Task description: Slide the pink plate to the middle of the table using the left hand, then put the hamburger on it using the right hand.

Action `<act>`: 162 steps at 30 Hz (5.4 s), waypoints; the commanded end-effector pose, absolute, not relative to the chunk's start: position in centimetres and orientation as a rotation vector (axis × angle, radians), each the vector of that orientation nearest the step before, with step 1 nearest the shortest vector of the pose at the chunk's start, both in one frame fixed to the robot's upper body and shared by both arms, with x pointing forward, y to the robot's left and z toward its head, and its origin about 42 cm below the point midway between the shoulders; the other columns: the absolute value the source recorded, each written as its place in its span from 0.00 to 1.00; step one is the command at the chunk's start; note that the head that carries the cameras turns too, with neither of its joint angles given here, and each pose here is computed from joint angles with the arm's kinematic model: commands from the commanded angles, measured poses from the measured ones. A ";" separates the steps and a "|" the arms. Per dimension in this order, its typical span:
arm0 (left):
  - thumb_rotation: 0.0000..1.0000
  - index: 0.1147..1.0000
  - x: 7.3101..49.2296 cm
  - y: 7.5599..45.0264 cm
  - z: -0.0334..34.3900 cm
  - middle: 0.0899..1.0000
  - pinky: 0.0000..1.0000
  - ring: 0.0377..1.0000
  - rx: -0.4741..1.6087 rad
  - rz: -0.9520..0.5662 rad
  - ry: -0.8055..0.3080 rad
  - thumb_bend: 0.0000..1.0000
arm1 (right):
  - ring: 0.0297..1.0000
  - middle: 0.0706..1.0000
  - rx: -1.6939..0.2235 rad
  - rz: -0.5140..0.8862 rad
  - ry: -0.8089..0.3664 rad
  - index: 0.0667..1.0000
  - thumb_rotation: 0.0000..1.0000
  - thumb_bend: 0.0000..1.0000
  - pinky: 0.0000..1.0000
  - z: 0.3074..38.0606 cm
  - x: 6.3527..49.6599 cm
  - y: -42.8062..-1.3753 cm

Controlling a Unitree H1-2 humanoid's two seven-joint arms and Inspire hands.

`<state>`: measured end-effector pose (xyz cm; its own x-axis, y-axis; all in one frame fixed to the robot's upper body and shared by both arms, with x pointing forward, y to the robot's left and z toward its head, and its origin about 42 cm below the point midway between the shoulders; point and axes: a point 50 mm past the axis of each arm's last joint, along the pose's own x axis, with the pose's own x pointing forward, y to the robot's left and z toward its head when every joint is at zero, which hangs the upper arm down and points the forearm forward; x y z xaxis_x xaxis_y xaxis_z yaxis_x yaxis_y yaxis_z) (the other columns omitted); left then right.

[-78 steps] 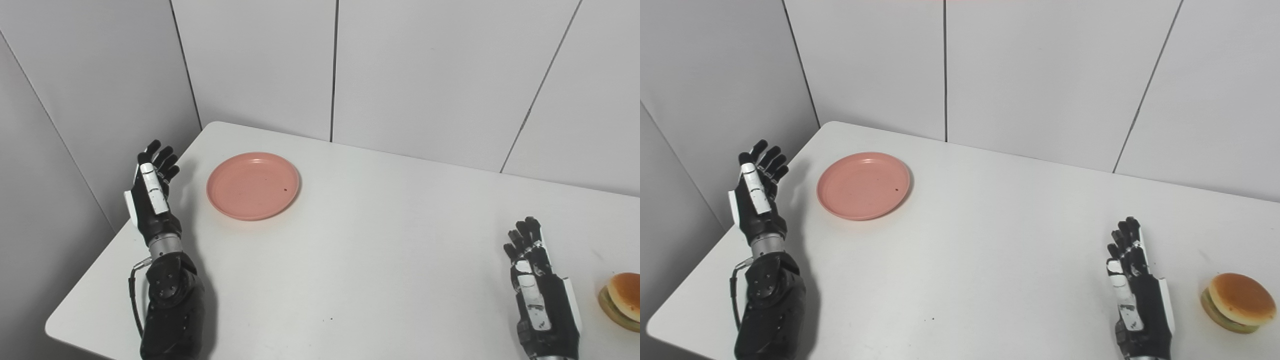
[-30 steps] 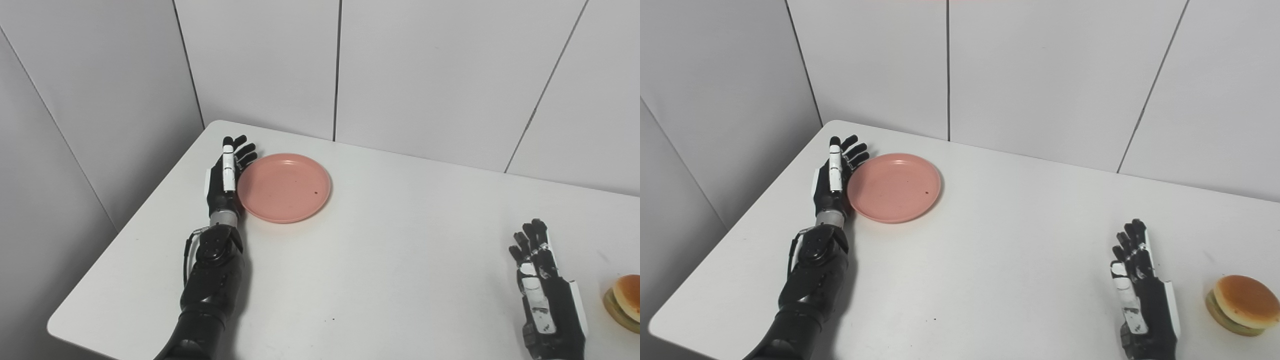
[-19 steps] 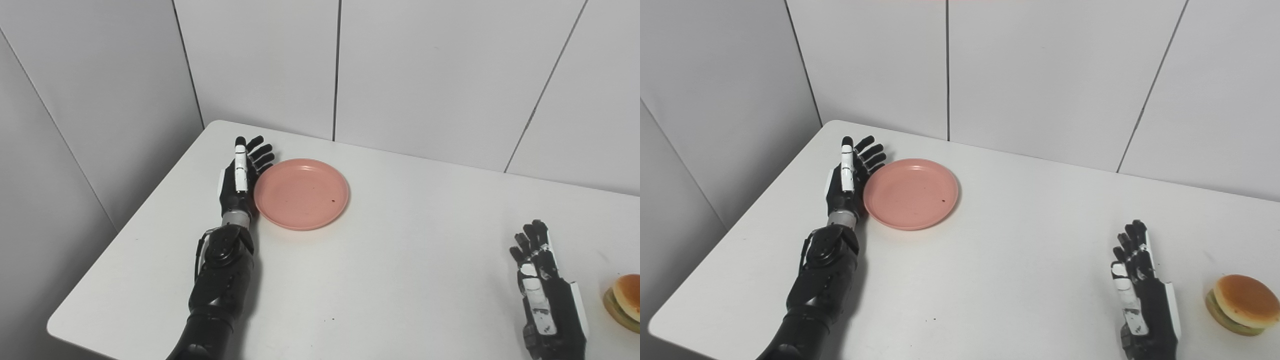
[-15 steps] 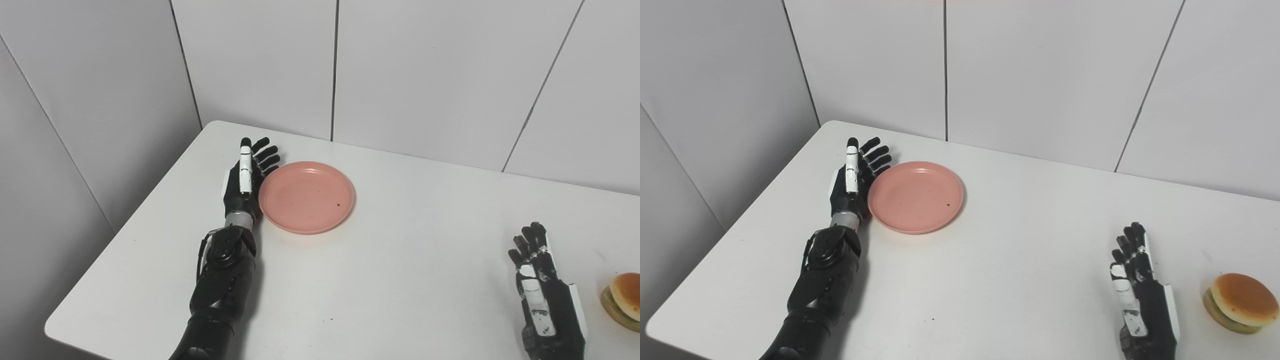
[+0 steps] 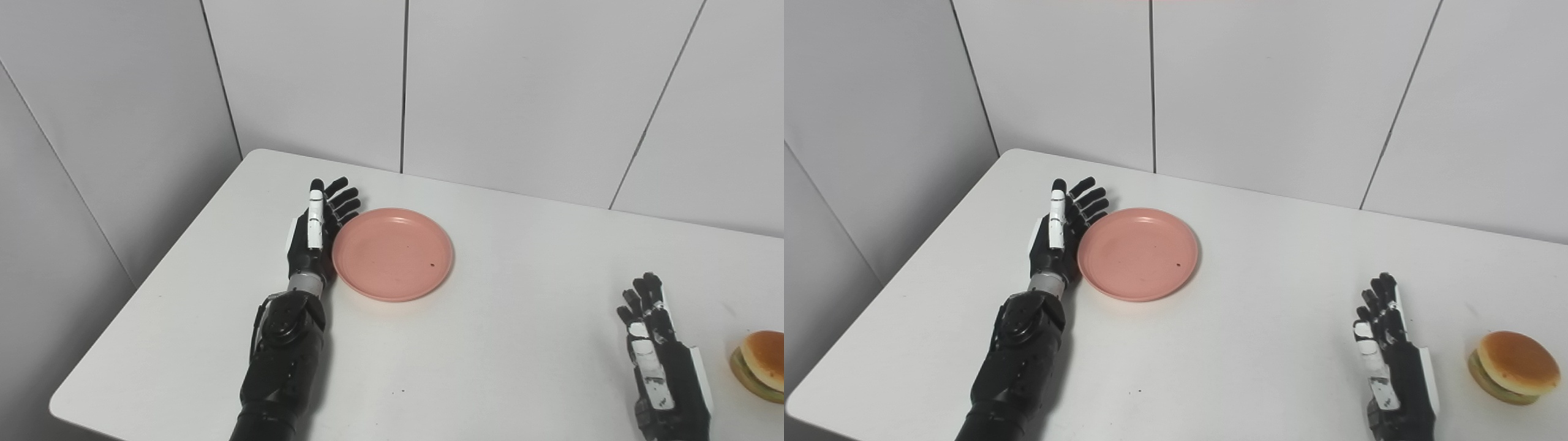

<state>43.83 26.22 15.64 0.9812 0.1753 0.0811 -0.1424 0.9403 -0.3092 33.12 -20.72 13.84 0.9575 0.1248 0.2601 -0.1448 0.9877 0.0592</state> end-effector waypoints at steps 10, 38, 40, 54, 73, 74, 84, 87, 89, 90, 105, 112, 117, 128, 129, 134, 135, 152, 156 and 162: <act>1.00 0.72 42.9 23.8 13.9 0.75 0.81 0.78 -0.338 0.045 -0.047 0.62 | 0.96 0.99 0.077 0.111 -0.188 1.00 0.77 0.52 0.95 11.5 31.8 -20.4; 1.00 0.71 40.3 19.6 13.0 0.73 0.79 0.76 -0.231 -0.087 -0.005 0.60 | 0.97 1.00 0.058 0.107 -0.209 1.00 0.78 0.52 0.96 12.1 31.9 -18.9; 1.00 0.71 40.0 19.4 13.0 0.74 0.79 0.77 -0.237 -0.097 0.001 0.60 | 0.97 0.99 0.049 0.102 -0.213 1.00 0.79 0.52 0.96 12.1 31.8 -18.8; 1.00 0.74 38.5 18.3 12.0 0.76 0.79 0.78 -0.246 -0.169 0.008 0.60 | 0.96 0.99 0.046 0.094 -0.216 0.99 0.79 0.52 0.96 12.8 31.4 -18.2; 1.00 0.75 36.1 15.1 11.0 0.77 0.80 0.79 -0.252 -0.210 0.050 0.56 | 0.96 0.98 0.062 0.078 -0.218 0.99 0.80 0.54 0.97 12.9 31.5 -17.2; 1.00 0.75 35.9 15.0 10.9 0.77 0.80 0.79 -0.250 -0.212 0.047 0.56 | 0.96 0.98 0.066 0.078 -0.217 0.99 0.79 0.55 0.97 12.9 31.5 -17.2; 1.00 0.78 34.8 13.7 10.3 0.80 0.82 0.81 -0.277 -0.192 0.036 0.58 | 0.98 0.98 0.063 0.070 -0.230 0.99 0.79 0.54 1.00 13.4 31.5 -16.9; 1.00 0.80 34.7 13.4 10.3 0.81 0.87 0.83 -0.278 -0.191 0.044 0.58 | 0.97 0.97 0.055 0.060 -0.235 0.98 0.80 0.54 1.00 13.7 31.6 -16.8; 1.00 0.81 34.5 13.2 10.3 0.82 0.88 0.84 -0.265 -0.189 0.041 0.58 | 0.96 0.97 0.062 0.051 -0.243 0.97 0.80 0.55 0.99 13.9 31.7 -16.8; 1.00 0.81 34.4 13.2 10.2 0.82 0.88 0.84 -0.259 -0.195 0.036 0.58 | 0.96 0.97 0.062 0.050 -0.249 0.97 0.80 0.55 0.99 14.1 31.8 -16.8; 1.00 0.93 33.6 13.5 9.3 0.95 1.00 0.96 -0.186 -0.203 0.017 0.59 | 0.99 0.99 0.080 0.016 -0.240 0.99 0.78 0.59 1.00 15.7 32.1 -17.3; 1.00 0.96 33.4 13.7 9.3 0.98 1.00 0.99 -0.159 -0.219 0.009 0.55 | 0.98 0.98 0.040 0.026 -0.321 0.97 0.78 0.62 1.00 17.4 33.0 -18.2; 1.00 0.96 33.3 14.1 9.2 0.98 1.00 0.99 -0.151 -0.223 0.005 0.55 | 0.98 0.97 -0.008 0.022 -0.364 0.98 0.74 0.58 1.00 18.9 33.4 -18.7; 1.00 0.97 33.5 15.0 9.4 0.99 1.00 1.00 -0.147 -0.235 0.003 0.53 | 0.92 0.94 -0.279 -0.001 -0.408 0.95 0.77 0.55 0.90 21.8 34.6 -21.0; 1.00 0.97 33.6 15.1 9.4 0.98 1.00 1.00 -0.149 -0.233 0.002 0.53 | 0.92 0.94 -0.293 -0.004 -0.409 0.95 0.77 0.55 0.89 21.9 34.7 -21.2; 1.00 0.97 33.7 15.4 9.2 0.98 1.00 0.99 -0.165 -0.215 -0.009 0.55 | 0.91 0.93 -0.351 -0.018 -0.400 0.94 0.75 0.56 0.87 22.3 35.2 -22.0; 1.00 0.96 33.7 15.3 9.1 0.98 1.00 0.99 -0.168 -0.212 -0.009 0.55 | 0.91 0.93 -0.359 -0.019 -0.400 0.94 0.75 0.56 0.87 22.3 35.2 -22.2; 1.00 0.96 33.0 15.8 9.2 0.96 1.00 0.98 -0.185 -0.214 0.006 0.53 | 0.91 0.93 -0.684 -0.073 -0.460 0.92 0.70 0.60 0.85 25.0 35.4 -26.8; 1.00 0.96 32.8 15.9 9.2 0.97 1.00 0.99 -0.200 -0.219 0.019 0.53 | 0.87 0.89 -0.722 -0.116 -0.490 0.89 0.58 0.65 0.79 25.7 35.5 -28.8; 1.00 0.96 33.0 16.1 8.8 0.97 1.00 0.99 -0.184 -0.219 0.005 0.52 | 0.87 0.90 -0.838 -0.135 -0.476 0.90 0.59 0.66 0.78 26.7 35.1 -31.4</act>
<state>35.02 14.24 12.85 0.9609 -0.2415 0.1357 0.2641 0.9467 -0.1846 35.11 -30.85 24.08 0.9294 0.0402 0.3668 0.2393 0.6910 -0.6821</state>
